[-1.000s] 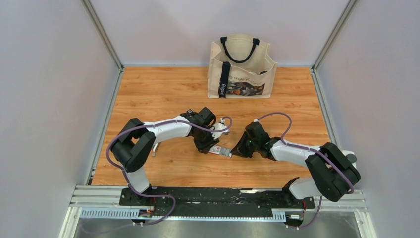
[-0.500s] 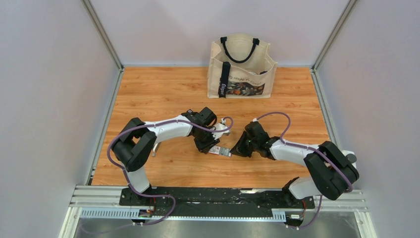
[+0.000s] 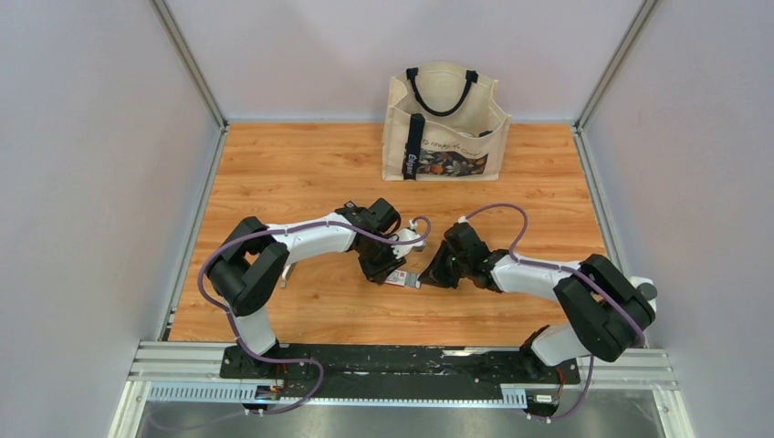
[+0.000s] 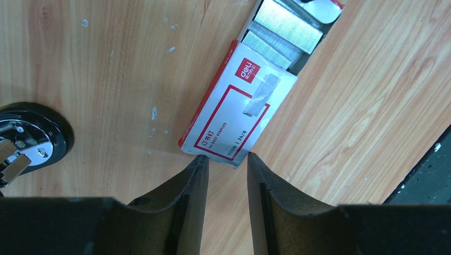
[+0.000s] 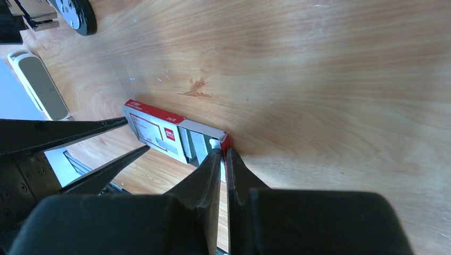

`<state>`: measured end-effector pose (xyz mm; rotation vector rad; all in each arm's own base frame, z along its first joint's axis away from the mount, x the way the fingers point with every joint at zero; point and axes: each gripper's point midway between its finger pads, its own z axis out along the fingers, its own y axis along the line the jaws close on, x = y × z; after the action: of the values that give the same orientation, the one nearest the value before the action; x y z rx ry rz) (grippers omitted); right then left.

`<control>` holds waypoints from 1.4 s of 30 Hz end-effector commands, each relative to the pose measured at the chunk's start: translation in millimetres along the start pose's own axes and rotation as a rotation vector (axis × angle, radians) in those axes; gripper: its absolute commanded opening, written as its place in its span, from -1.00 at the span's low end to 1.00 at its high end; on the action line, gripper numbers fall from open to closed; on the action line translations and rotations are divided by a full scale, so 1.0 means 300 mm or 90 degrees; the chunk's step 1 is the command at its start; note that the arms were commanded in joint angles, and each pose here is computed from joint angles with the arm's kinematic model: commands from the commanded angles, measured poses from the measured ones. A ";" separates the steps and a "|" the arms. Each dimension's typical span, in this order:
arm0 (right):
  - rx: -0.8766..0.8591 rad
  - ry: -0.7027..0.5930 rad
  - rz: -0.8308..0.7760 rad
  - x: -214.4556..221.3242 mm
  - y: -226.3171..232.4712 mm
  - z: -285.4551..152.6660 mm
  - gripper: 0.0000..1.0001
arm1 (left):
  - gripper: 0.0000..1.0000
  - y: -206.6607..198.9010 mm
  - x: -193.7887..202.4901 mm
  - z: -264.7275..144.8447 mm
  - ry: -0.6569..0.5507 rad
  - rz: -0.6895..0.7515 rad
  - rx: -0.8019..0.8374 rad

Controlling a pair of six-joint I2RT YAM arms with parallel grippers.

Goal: Unload the staples from the stapler

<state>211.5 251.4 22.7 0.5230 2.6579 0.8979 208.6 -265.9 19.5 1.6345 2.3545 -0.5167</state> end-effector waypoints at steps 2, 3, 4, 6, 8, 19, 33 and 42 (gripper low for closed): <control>-0.036 -0.017 -0.011 -0.021 0.078 0.017 -0.82 | -0.18 -0.012 -0.044 -0.009 -0.020 0.027 0.010; -0.039 -0.017 -0.012 -0.020 0.084 0.019 -0.81 | -0.18 -0.017 -0.041 -0.010 -0.019 0.026 0.012; -0.043 -0.017 -0.011 -0.022 0.091 0.019 -0.82 | -0.18 -0.015 -0.044 -0.009 -0.020 0.028 0.012; -0.047 -0.014 -0.011 -0.018 0.099 0.027 -0.81 | -0.18 -0.015 -0.044 -0.010 -0.019 0.029 0.009; -0.047 -0.010 -0.012 -0.014 0.099 0.035 -0.81 | -0.18 -0.015 -0.041 -0.010 -0.016 0.030 0.008; -0.058 0.005 -0.030 0.014 0.125 0.052 -0.78 | -0.19 -0.017 -0.038 -0.007 -0.014 0.034 0.005; -0.079 0.003 -0.039 0.023 0.130 0.034 -0.57 | -0.19 -0.012 -0.034 -0.002 -0.012 0.033 -0.001; -0.104 -0.006 -0.049 0.023 0.143 0.011 -0.56 | -0.21 -0.014 -0.032 -0.003 -0.009 0.032 0.002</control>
<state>213.8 280.6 26.2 0.4395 2.6268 0.9938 205.7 -266.7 19.1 1.6531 2.3492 -0.5090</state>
